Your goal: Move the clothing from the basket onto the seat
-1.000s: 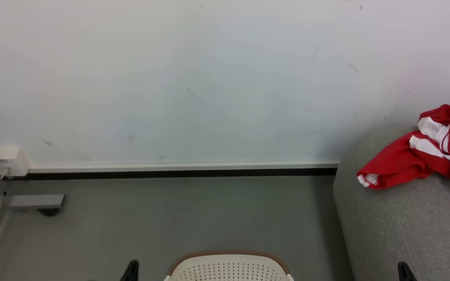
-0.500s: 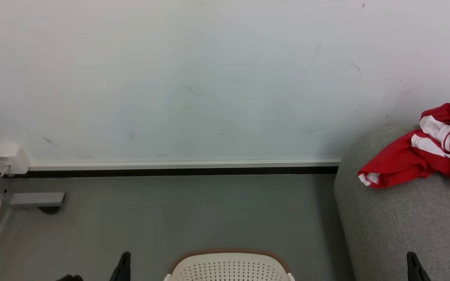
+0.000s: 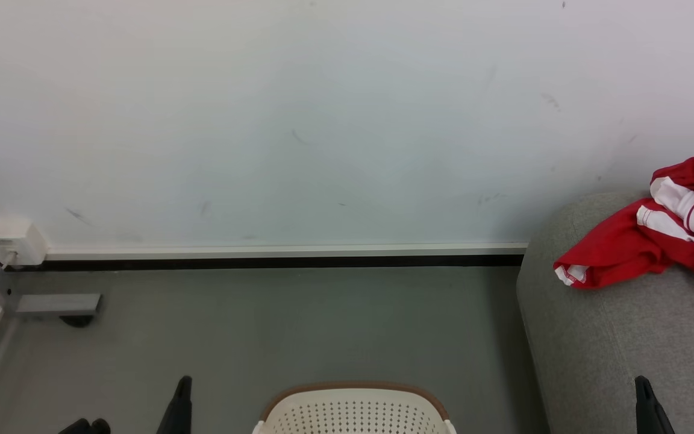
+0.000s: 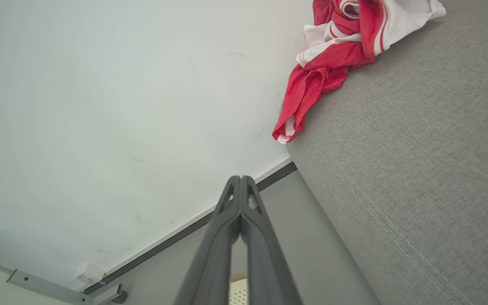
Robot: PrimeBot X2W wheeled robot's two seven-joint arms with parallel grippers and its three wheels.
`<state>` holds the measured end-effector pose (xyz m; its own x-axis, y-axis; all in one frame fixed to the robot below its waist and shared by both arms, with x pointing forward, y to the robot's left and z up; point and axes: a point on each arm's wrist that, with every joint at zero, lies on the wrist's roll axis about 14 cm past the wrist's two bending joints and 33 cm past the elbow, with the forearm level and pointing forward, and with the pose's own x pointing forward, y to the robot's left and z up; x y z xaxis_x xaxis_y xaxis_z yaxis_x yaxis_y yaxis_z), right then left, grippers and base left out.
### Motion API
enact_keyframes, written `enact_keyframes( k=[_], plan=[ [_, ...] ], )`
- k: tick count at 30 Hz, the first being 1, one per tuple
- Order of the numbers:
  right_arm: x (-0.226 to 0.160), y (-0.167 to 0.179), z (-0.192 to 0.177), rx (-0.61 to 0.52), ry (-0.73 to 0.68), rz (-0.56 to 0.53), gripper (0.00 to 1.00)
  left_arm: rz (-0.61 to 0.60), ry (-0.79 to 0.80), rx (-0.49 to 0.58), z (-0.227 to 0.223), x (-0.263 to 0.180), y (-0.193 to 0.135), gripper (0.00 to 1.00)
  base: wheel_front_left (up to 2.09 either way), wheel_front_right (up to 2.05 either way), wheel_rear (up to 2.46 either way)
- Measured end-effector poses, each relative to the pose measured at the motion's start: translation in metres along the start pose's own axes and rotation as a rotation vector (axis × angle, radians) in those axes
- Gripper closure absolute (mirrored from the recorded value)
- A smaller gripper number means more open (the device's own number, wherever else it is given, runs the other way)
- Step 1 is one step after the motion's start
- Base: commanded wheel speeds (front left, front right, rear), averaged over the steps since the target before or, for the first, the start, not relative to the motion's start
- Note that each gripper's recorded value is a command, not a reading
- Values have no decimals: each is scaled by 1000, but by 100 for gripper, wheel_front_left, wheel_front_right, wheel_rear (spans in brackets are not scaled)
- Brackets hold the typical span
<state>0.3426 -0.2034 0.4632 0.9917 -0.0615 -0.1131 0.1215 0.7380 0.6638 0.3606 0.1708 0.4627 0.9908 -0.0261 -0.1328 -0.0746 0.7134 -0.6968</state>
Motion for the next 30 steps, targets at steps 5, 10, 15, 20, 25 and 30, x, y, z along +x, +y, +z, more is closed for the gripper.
enact_keyframes(
  k=[5,10,15,20,25,30],
  plan=[
    [4,3,3,68,-4,5,100,4,-6,-66,4,2,1,100,0,0,0],
    [7,4,5,131,-4,6,100,2,-10,-129,8,4,-1,100,0,0,0],
    [10,7,7,193,-3,11,100,0,-14,-188,10,6,-1,100,0,0,0],
    [13,9,9,252,-4,16,100,-1,-20,-243,14,7,-1,100,0,0,0],
    [15,11,11,310,-5,23,100,-8,-24,-293,18,9,-2,100,0,0,0],
    [17,12,11,364,0,26,100,-10,-26,-342,20,10,-2,100,0,0,0]
  ],
)
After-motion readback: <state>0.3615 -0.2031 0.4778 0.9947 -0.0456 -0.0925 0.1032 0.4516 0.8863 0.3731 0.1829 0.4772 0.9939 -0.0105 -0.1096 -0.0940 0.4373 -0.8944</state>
